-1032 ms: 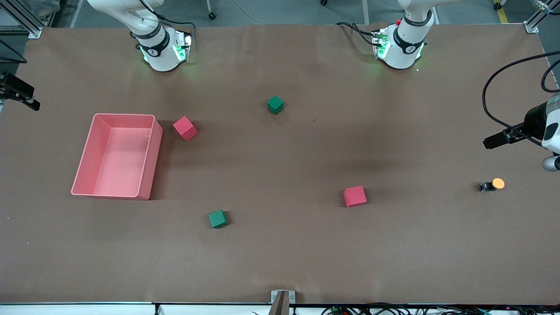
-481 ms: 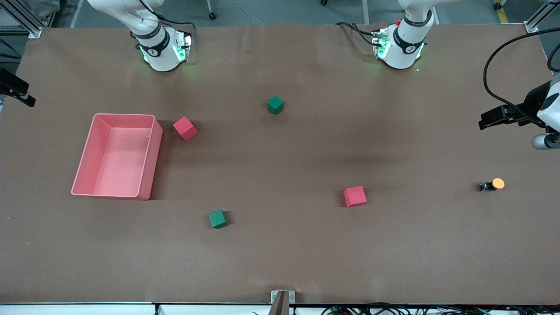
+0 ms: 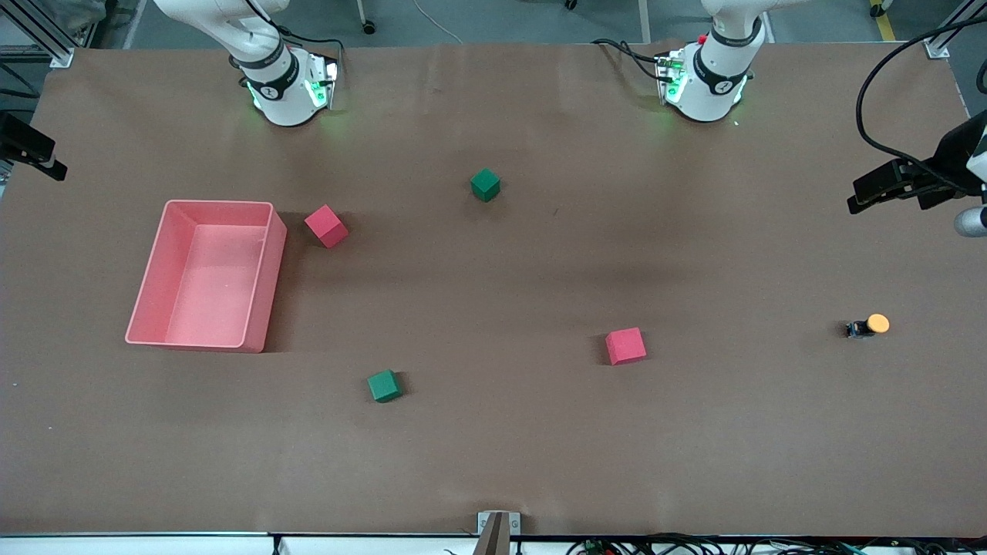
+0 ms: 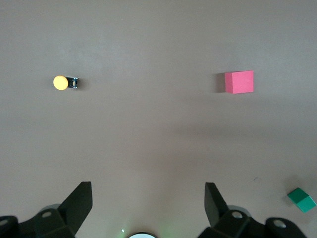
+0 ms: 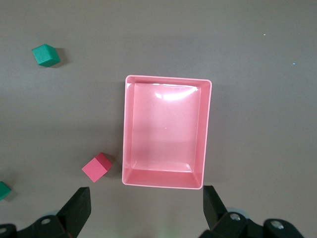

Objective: Place and upright button with both arms

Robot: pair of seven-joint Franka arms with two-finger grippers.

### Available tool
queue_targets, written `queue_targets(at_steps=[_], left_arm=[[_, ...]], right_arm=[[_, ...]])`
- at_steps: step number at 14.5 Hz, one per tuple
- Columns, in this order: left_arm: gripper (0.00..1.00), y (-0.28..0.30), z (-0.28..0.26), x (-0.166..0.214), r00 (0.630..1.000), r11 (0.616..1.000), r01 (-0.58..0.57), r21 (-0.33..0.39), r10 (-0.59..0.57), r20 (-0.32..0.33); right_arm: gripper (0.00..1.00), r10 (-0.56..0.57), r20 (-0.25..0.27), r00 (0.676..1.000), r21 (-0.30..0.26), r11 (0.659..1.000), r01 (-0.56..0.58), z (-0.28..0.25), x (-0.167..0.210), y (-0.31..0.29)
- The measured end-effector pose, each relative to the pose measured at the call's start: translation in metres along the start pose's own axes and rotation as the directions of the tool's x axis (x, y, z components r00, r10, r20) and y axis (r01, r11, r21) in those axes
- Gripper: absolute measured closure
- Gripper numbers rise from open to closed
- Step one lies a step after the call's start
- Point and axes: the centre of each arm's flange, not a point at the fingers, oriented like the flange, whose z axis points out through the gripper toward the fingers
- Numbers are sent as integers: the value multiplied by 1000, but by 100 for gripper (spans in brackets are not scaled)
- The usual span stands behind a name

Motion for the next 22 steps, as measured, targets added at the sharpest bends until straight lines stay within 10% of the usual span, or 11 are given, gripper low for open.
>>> queue_targets(at_steps=[22], left_arm=[[0,16,-4,-31,1000,999,-21,48,21,8]], right_arm=[[0,-22,33,999,3,1000,22,20,6,-11]])
